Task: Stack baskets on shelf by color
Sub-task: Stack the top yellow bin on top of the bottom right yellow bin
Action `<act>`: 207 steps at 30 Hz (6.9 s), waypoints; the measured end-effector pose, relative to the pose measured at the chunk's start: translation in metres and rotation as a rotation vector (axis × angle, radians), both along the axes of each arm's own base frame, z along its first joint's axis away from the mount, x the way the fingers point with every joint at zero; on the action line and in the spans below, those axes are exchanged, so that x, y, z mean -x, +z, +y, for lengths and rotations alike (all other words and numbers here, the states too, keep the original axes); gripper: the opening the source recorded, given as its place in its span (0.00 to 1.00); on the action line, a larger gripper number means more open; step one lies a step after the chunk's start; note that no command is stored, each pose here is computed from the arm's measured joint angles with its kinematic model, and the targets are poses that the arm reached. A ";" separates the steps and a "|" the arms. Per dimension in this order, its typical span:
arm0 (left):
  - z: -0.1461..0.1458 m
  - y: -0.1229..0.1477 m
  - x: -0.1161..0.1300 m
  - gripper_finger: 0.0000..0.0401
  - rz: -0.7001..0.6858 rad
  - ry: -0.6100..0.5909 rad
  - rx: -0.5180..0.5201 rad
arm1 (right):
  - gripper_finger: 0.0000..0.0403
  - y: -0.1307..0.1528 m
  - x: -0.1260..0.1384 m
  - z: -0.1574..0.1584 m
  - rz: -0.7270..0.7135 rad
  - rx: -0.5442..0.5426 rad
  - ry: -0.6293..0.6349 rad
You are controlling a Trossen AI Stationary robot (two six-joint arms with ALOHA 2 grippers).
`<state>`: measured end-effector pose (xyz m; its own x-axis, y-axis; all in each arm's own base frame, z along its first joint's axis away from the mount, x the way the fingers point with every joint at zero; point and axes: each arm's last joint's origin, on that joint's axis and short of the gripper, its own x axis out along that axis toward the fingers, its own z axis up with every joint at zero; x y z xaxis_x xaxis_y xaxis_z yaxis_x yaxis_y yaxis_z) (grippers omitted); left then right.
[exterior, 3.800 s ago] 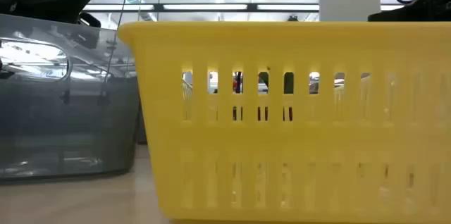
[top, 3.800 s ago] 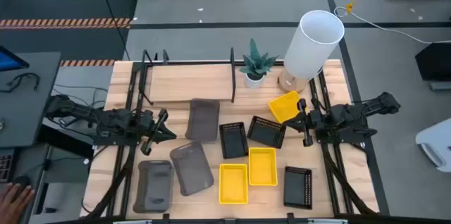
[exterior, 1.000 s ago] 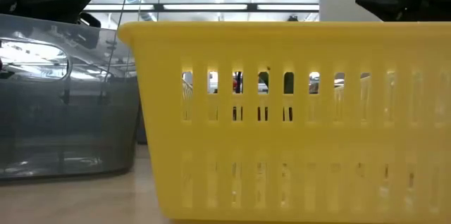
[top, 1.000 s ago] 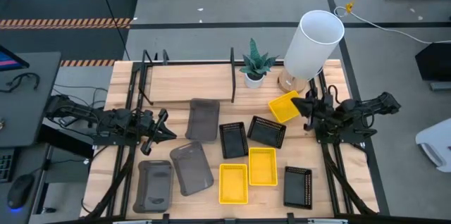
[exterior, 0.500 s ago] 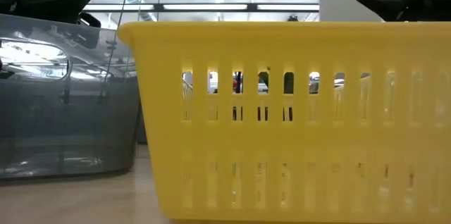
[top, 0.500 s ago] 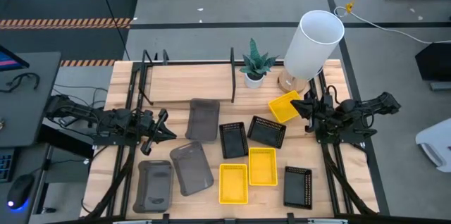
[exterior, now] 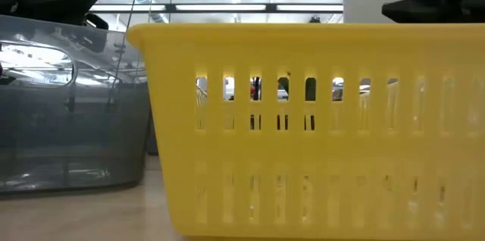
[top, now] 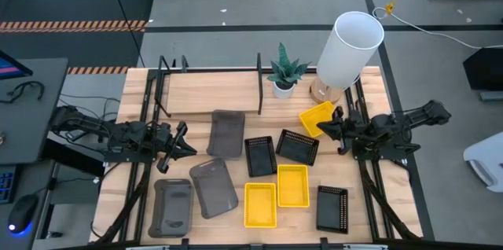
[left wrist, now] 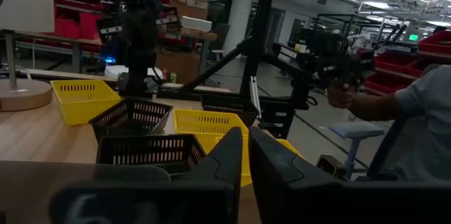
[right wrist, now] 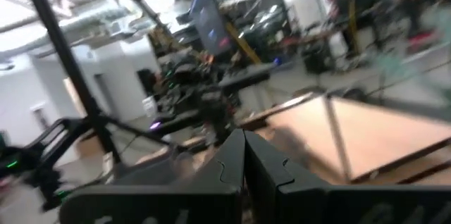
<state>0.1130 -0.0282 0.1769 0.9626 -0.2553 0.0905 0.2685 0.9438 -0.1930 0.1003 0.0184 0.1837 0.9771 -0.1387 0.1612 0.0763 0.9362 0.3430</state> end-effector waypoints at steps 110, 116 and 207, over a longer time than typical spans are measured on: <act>0.000 0.000 0.000 0.10 0.002 0.000 0.000 | 0.02 0.090 -0.164 0.118 1.025 -0.292 -0.113; 0.000 0.000 0.000 0.07 0.001 0.000 0.000 | 0.01 0.098 -0.192 0.160 1.102 -0.211 -0.039; 0.000 0.000 0.000 0.10 0.001 0.000 0.000 | 0.29 0.070 -0.218 0.225 1.277 0.029 0.120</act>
<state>0.1130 -0.0282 0.1768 0.9626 -0.2554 0.0900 0.2685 0.9437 -0.1932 0.3179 0.2436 0.2537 0.4464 -0.0512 -0.8934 0.2493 0.9659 0.0692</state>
